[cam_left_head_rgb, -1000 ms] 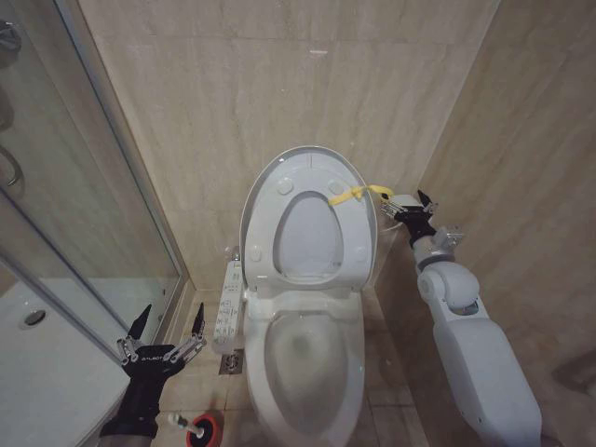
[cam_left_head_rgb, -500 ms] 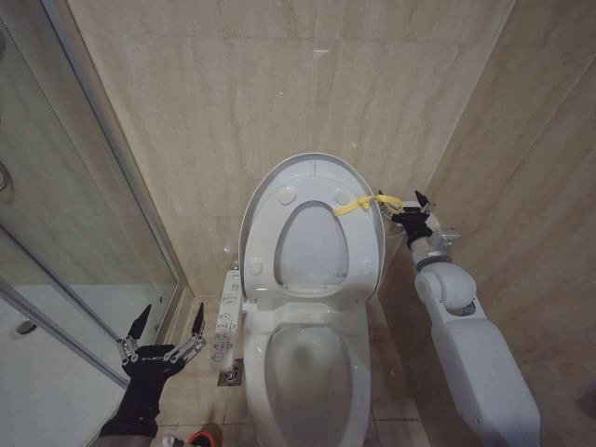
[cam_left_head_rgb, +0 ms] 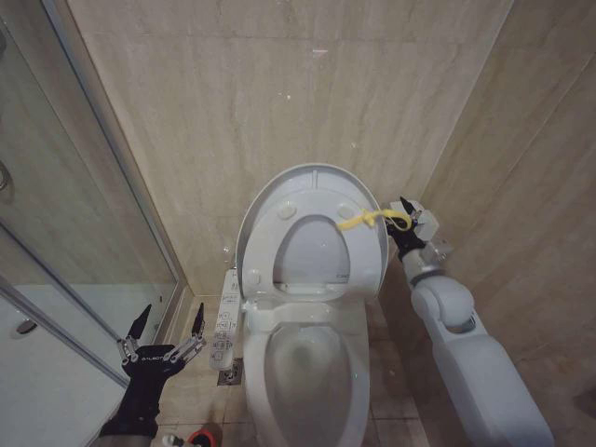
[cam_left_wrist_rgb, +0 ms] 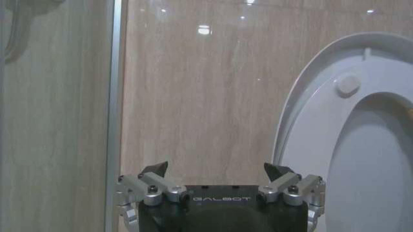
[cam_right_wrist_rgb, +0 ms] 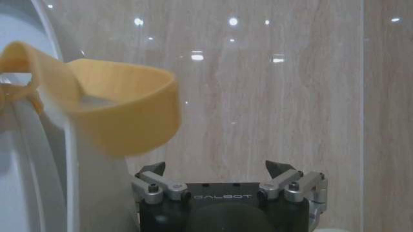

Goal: Open the toilet lid, clean the toilet bowl with a toilet brush, close the toilet lid, and flush.

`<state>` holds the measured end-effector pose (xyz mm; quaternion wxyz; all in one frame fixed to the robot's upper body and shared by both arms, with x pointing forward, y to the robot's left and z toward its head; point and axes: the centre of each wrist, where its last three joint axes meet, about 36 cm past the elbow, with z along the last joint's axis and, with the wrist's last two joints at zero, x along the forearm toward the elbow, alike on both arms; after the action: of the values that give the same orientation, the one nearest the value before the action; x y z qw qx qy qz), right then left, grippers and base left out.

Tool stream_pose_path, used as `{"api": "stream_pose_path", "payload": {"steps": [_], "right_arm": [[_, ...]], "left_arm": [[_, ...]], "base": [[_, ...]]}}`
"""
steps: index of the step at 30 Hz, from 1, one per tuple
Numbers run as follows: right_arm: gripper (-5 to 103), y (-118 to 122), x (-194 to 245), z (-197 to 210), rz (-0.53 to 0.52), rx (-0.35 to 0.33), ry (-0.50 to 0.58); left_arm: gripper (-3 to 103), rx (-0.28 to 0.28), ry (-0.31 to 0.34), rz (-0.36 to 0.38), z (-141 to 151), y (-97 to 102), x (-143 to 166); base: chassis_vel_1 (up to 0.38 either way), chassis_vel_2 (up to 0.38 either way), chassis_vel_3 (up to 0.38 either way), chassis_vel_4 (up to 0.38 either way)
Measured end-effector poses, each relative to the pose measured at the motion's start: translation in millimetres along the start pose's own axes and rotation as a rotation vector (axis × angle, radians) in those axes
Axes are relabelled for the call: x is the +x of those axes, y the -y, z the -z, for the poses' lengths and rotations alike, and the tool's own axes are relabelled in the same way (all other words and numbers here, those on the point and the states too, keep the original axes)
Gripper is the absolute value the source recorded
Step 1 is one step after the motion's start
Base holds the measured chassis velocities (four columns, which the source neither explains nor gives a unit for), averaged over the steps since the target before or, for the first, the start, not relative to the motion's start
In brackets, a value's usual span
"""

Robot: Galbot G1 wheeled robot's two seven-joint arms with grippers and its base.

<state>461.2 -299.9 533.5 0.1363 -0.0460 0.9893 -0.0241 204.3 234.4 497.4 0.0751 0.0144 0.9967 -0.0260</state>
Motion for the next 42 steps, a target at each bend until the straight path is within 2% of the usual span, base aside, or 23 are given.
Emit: {"api": "stream_pose_path", "payload": {"steps": [5,10,14,18,22,25,27,30,33,37,42], "right_arm": [[100,8,38,13,0.008,0.007,-0.004],[100,6,73,28,0.011,0.0,-0.017],[100,-19,118,53,0.022,-0.05,-0.046],[100,-32,138,63,0.01,-0.08,-0.068],[100,-39,157,62,-0.026,-0.072,-0.108],[100,-36,165,61,-0.049,-0.05,-0.115],[100,-26,177,67,-0.097,-0.019,-0.119],[100,-23,184,72,-0.116,-0.019,-0.127],[100,-19,192,76,-0.129,-0.055,-0.154],[100,-12,198,76,-0.149,-0.06,-0.15],[100,-16,202,75,-0.146,-0.08,-0.162]], "left_arm": [[100,0.0,0.0,0.0,0,0.0,0],[100,0.0,0.0,0.0,0,0.0,0],[100,0.0,0.0,0.0,0,0.0,0],[100,0.0,0.0,0.0,0,0.0,0],[100,0.0,0.0,0.0,0,0.0,0],[100,0.0,0.0,0.0,0,0.0,0],[100,0.0,0.0,0.0,0,0.0,0],[100,0.0,0.0,0.0,0,0.0,0],[100,0.0,0.0,0.0,0,0.0,0],[100,0.0,0.0,0.0,0,0.0,0],[100,0.0,0.0,0.0,0,0.0,0]], "base": [[0.0,0.0,0.0,0.0],[0.0,0.0,0.0,0.0],[0.0,0.0,0.0,0.0],[0.0,0.0,0.0,0.0],[0.0,0.0,0.0,0.0],[0.0,0.0,0.0,0.0],[0.0,0.0,0.0,0.0],[0.0,0.0,0.0,0.0],[0.0,0.0,0.0,0.0],[0.0,0.0,0.0,0.0],[0.0,0.0,0.0,0.0]]}}
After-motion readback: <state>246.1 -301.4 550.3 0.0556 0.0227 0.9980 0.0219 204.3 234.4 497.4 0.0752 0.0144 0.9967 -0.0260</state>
